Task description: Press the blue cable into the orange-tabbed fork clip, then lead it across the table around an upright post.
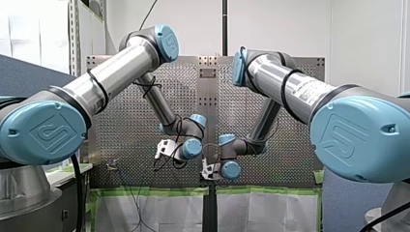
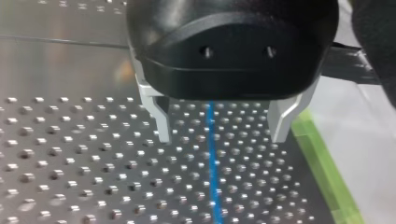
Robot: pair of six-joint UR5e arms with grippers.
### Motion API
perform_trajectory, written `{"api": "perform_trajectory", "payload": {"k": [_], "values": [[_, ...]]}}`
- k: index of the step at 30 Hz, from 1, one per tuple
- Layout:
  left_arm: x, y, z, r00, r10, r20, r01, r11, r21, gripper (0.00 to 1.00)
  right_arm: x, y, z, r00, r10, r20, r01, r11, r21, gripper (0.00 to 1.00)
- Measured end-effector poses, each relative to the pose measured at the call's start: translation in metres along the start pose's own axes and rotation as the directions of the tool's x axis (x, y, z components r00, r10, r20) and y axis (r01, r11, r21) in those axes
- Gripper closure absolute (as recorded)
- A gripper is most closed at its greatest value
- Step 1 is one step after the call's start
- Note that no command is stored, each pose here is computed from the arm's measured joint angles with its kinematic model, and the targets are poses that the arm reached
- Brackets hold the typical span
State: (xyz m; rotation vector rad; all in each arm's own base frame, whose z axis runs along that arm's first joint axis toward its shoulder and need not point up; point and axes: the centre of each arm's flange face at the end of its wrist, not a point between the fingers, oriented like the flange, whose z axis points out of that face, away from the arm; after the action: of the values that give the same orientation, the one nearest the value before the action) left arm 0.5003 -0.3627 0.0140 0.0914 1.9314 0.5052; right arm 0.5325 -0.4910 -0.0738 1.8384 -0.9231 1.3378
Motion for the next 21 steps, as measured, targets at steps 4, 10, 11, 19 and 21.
{"api": "perform_trajectory", "payload": {"k": [4, 10, 11, 19, 21], "values": [[0.006, -0.002, 0.004, 0.9999, -0.011, 0.000, 0.011, 0.9999, -0.001, 0.00, 0.000, 0.000, 0.000, 1.0000, 0.000, 0.000, 0.000, 1.0000, 0.001, 1.00], [0.002, -0.005, 0.008, 0.9994, -0.033, 0.014, 0.033, 0.9995, 0.002, 0.00, 0.000, 0.000, 0.000, 1.0000, 0.000, 0.000, 0.000, 1.0000, 0.000, 1.00], [0.002, -0.005, 0.008, 0.9993, -0.035, 0.015, 0.035, 0.9994, 0.002, 0.00, 0.000, 0.000, 0.000, 1.0000, 0.000, 0.000, 0.000, 1.0000, 0.000, 1.00], [-0.002, -0.004, 0.012, 0.9986, -0.048, 0.019, 0.049, 0.9988, -0.002, 0.00, 0.000, 0.000, 0.000, 1.0000, 0.000, 0.000, 0.000, 1.0000, 0.000, 1.00], [-0.002, -0.004, 0.012, 0.9986, -0.050, 0.019, 0.050, 0.9988, -0.002, 0.00, 0.000, 0.000, 0.000, 1.0000, 0.000, 0.000, 0.000, 1.0000, 0.000, 1.00]]}}
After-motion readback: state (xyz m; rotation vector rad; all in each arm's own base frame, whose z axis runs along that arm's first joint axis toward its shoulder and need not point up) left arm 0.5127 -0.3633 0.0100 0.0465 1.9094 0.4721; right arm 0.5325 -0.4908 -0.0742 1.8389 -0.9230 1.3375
